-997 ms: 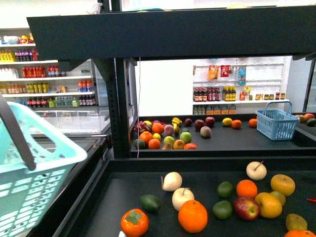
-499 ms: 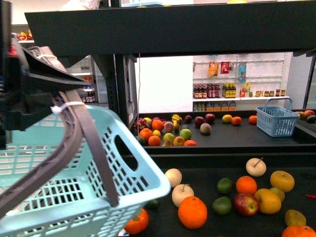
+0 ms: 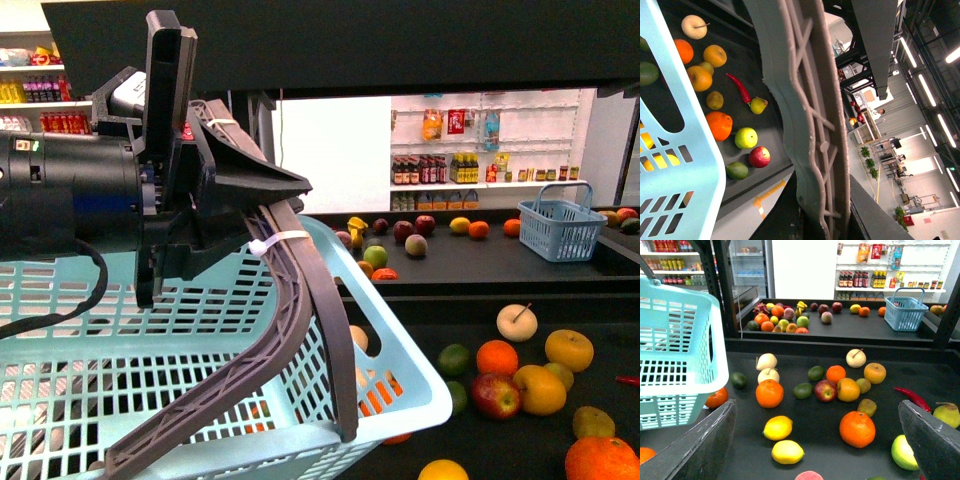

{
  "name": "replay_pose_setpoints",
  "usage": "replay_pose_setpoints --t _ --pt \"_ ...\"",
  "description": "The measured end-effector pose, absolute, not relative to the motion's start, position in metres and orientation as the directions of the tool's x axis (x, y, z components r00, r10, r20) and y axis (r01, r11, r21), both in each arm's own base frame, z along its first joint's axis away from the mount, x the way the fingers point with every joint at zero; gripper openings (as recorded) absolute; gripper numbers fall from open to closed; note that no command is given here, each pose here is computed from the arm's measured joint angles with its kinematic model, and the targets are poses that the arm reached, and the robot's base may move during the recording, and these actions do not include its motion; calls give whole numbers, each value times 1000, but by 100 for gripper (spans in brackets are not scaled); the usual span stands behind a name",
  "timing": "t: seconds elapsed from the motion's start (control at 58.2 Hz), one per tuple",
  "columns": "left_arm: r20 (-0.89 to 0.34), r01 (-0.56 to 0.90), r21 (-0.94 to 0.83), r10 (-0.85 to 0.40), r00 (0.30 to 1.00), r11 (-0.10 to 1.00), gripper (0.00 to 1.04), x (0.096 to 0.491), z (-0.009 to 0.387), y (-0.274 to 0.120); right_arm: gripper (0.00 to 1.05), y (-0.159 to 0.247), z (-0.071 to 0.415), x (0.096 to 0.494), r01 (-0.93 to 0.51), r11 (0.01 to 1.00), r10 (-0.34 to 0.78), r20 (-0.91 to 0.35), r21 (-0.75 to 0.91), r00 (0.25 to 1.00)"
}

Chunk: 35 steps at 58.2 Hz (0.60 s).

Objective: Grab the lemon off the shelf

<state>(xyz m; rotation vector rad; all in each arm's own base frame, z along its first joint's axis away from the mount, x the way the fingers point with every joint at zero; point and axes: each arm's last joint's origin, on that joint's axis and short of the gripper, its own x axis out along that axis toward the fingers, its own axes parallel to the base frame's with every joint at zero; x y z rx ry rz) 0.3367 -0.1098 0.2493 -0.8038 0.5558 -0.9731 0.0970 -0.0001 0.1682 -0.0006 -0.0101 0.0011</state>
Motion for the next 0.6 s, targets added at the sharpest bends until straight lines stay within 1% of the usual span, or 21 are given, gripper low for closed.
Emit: replay_pose_setpoints --t 0.138,0.327,0.344,0.361,0.396,0.43,0.481,0.499,0.602 --pt "-54 511 -803 -891 450 307 11 341 248 -119 97 0 168 97 -1 1000 1 10 -1 1000" --pt "-63 499 -807 -886 459 315 11 348 245 -125 97 0 168 97 5 1000 -5 7 -1 1000" --pt "-63 498 -807 -886 459 316 11 348 245 -125 97 0 166 98 33 999 -33 -25 -1 999" --pt "-63 497 -807 -884 464 319 11 348 245 -125 97 -1 166 98 98 995 -99 -100 -11 990" --pt "-64 496 -807 -882 467 320 11 349 245 -125 97 -4 164 104 190 981 -194 -226 -39 955" --pt "-63 496 -807 -881 469 322 11 349 245 -125 97 -6 162 110 211 976 -215 -280 -47 935" --pt "-61 501 -804 -881 468 322 11 349 246 -125 97 -12 158 126 221 975 -217 -369 -30 904" --pt "-61 501 -803 -881 468 322 11 349 246 -125 97 -12 157 129 220 975 -212 -381 -24 900" --pt "-61 500 -804 -881 468 322 11 349 246 -125 97 -19 151 167 193 980 -142 -493 53 859"
